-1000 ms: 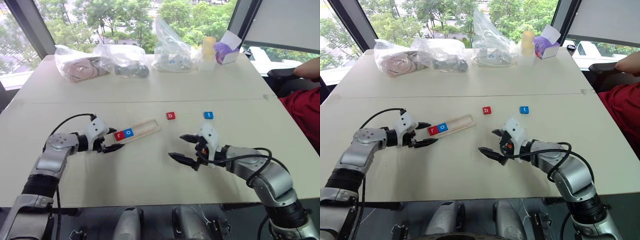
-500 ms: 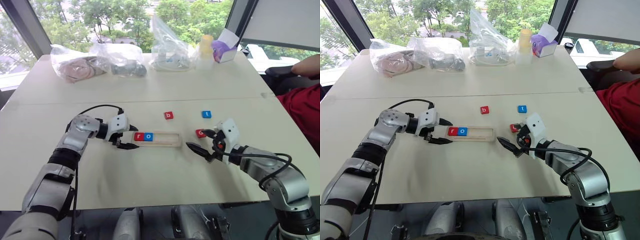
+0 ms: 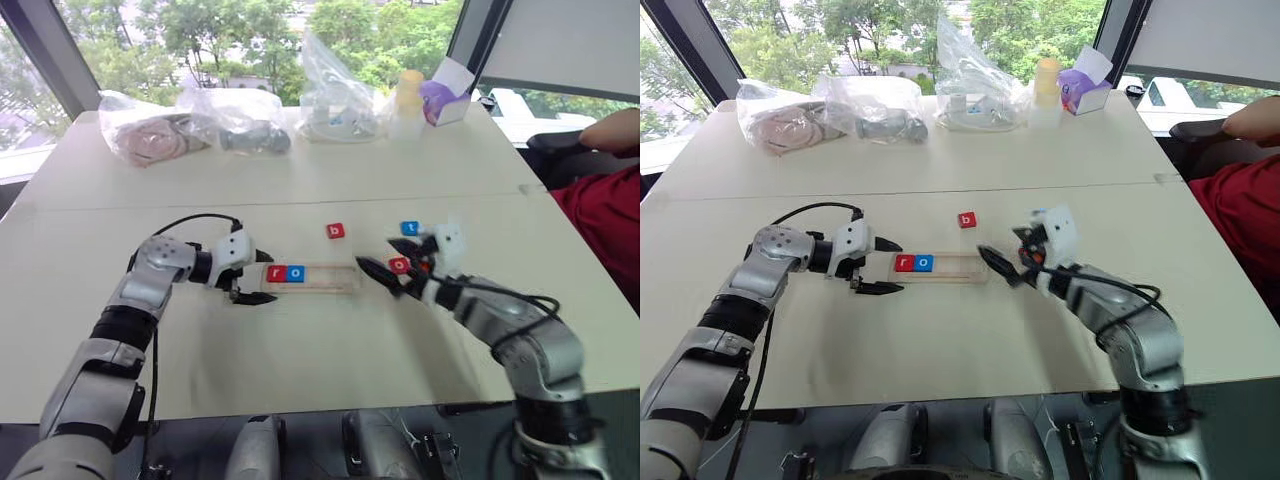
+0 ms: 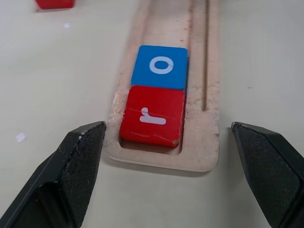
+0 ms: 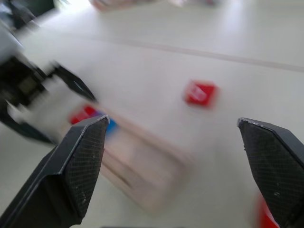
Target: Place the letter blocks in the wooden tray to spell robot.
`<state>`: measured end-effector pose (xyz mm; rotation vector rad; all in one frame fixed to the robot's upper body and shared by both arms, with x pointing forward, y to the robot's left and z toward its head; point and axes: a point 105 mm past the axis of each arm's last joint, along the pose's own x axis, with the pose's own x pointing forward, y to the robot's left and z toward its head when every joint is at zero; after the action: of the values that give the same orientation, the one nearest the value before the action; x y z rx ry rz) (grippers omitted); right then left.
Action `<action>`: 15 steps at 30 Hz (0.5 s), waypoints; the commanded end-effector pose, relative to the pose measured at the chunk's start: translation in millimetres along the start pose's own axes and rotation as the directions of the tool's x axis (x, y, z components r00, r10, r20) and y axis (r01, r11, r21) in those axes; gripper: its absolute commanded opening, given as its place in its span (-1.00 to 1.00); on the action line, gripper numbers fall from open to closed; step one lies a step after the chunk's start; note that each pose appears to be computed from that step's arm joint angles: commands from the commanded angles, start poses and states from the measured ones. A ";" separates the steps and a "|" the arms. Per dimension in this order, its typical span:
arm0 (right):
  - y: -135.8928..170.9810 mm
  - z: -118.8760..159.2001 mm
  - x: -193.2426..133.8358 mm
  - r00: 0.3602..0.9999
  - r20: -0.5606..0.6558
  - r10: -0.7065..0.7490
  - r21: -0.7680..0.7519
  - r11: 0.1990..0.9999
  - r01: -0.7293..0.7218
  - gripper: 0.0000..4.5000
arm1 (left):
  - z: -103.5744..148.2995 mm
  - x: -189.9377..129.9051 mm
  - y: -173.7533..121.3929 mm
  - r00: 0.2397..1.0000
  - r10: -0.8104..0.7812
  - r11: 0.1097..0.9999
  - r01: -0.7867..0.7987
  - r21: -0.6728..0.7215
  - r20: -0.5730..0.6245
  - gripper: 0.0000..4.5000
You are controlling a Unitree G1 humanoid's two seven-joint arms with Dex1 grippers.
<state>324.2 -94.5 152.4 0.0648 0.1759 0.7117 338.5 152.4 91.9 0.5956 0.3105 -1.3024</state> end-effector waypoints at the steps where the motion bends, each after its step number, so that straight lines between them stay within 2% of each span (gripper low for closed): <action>1: -8.4 -7.6 25.4 0.993 -0.077 -0.088 -0.015 0.996 0.087 1.00 | 7.2 -20.2 1.1 1.000 0.030 0.999 -0.030 0.013 -0.009 0.97; 3: -12.8 -10.7 41.6 0.986 -0.106 -0.131 -0.019 0.991 0.130 1.00 | 8.1 -31.3 -2.0 0.999 0.039 0.999 -0.039 -0.003 -0.021 0.97; 10: -32.6 -29.5 81.5 0.943 -0.172 -0.286 -0.092 0.957 0.274 1.00 | 24.5 -82.8 24.6 0.958 0.288 0.957 -0.287 -0.039 0.006 0.97; 15: -29.7 -30.7 104.0 0.935 -0.174 -0.309 -0.082 0.951 0.298 1.00 | 32.9 -94.9 15.2 0.938 0.345 0.938 -0.345 -0.040 0.009 0.97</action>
<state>409.8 -52.7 97.5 -0.0871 0.3622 0.4205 329.4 211.2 160.4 0.5709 0.2433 -0.9852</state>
